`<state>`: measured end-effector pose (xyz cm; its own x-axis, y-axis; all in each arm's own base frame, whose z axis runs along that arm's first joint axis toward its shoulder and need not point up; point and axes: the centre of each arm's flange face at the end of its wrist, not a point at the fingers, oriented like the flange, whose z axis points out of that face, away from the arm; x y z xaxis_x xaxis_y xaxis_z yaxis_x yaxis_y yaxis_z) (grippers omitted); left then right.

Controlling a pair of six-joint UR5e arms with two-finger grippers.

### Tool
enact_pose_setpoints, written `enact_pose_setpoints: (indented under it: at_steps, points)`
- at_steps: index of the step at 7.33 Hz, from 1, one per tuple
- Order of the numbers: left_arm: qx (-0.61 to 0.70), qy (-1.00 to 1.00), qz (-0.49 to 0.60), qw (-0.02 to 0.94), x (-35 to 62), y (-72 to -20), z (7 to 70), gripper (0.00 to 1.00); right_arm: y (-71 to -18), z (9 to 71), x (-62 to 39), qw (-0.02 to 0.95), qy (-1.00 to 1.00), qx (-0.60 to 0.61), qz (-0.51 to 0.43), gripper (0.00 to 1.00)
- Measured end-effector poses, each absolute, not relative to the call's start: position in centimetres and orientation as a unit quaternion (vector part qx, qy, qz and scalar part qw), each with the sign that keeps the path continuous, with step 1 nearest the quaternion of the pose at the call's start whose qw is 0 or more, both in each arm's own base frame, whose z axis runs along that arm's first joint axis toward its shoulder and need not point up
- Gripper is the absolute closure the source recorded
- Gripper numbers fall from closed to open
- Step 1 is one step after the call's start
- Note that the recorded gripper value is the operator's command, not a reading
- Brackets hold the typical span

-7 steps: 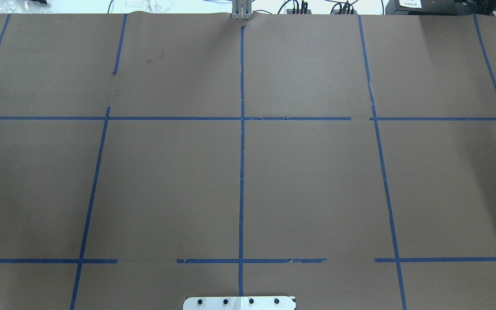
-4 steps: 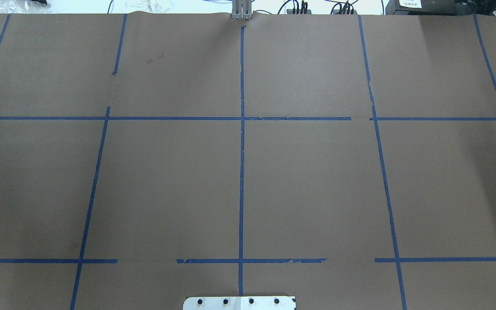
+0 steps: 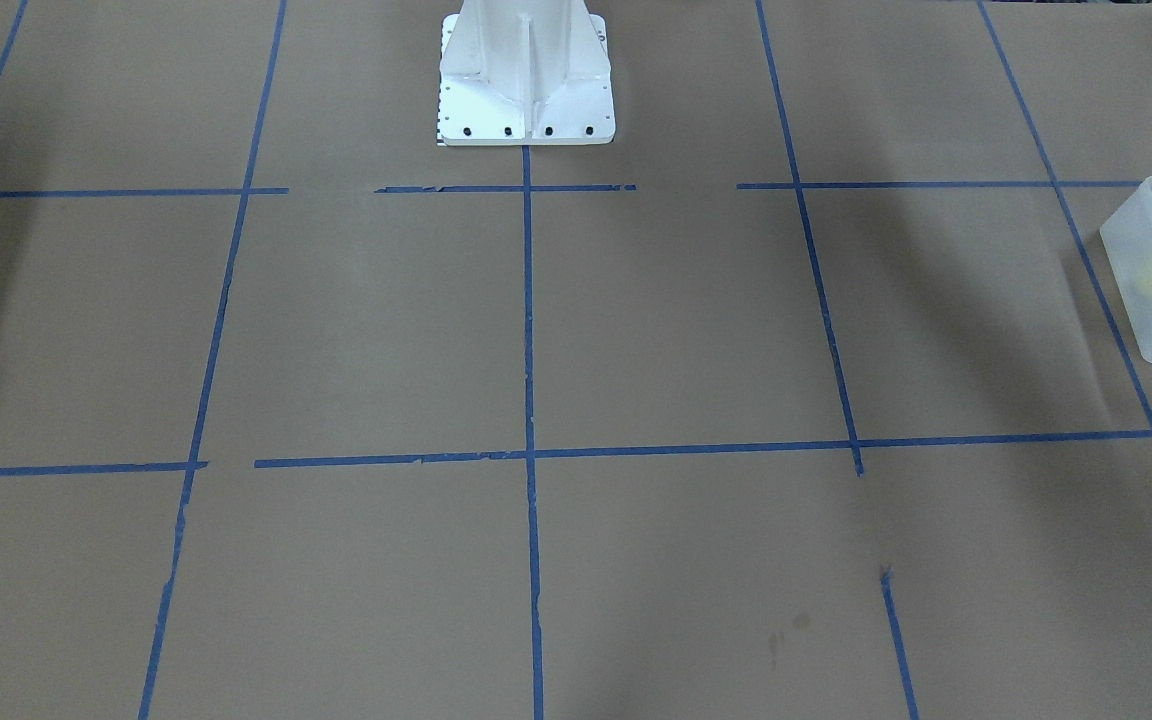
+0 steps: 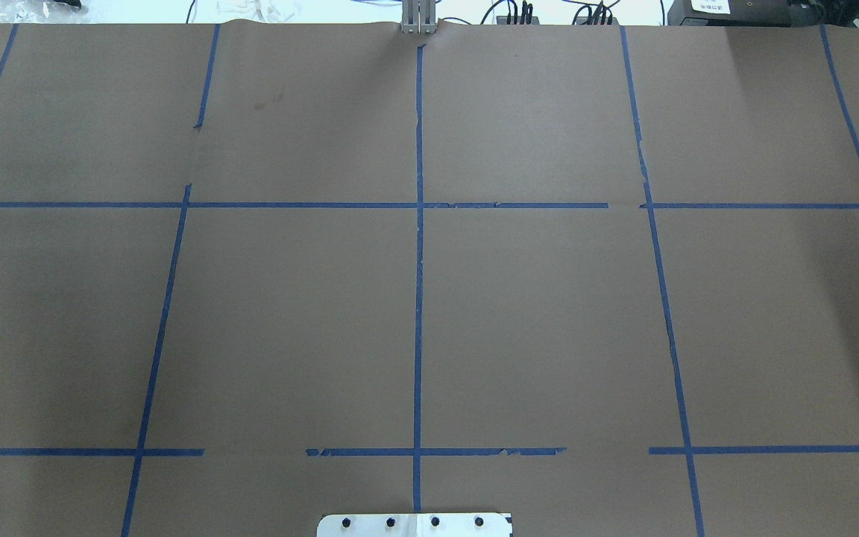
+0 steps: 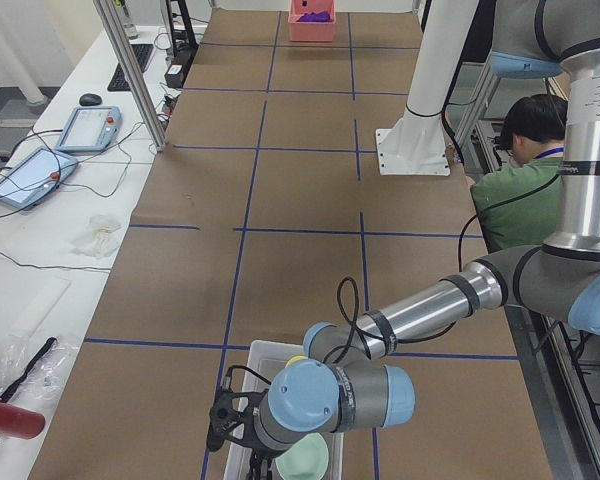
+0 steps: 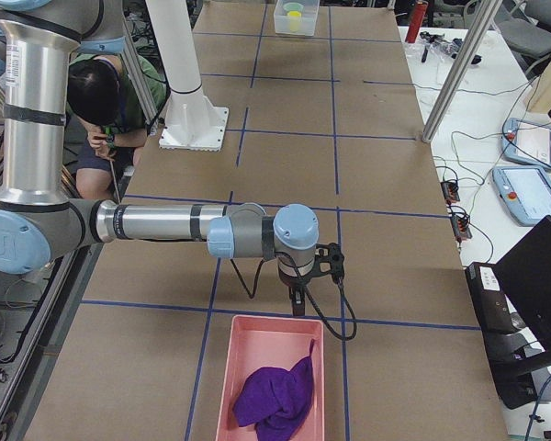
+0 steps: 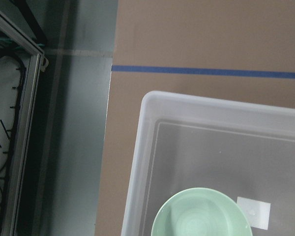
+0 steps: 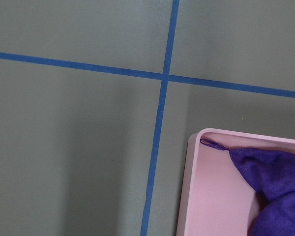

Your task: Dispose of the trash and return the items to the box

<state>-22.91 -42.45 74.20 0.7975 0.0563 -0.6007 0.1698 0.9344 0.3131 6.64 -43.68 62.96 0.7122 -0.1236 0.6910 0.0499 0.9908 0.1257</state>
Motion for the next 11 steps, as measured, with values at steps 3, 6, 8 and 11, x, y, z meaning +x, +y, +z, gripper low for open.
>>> enact_pose_setpoints:
  at_steps: [3,6,8,11]
  points:
    - [0.235,0.304,0.049,0.922,-18.5,-46.3,67.0,0.0,-43.6,63.0,6.7,0.924,-0.376,0.049,-0.045,0.0]
    - [0.217,0.316,0.069,0.921,-14.2,-47.4,61.0,0.0,-43.5,63.2,6.7,0.925,-0.376,0.046,-0.043,0.0]
    - [0.162,0.335,0.039,0.927,-11.6,-47.5,59.0,0.0,-43.5,63.3,6.7,0.925,-0.376,0.045,-0.043,0.0]
    - [0.097,0.35,0.037,0.931,-7.0,-46.8,61.0,0.0,-43.4,63.4,6.7,0.925,-0.376,0.044,-0.042,0.0]
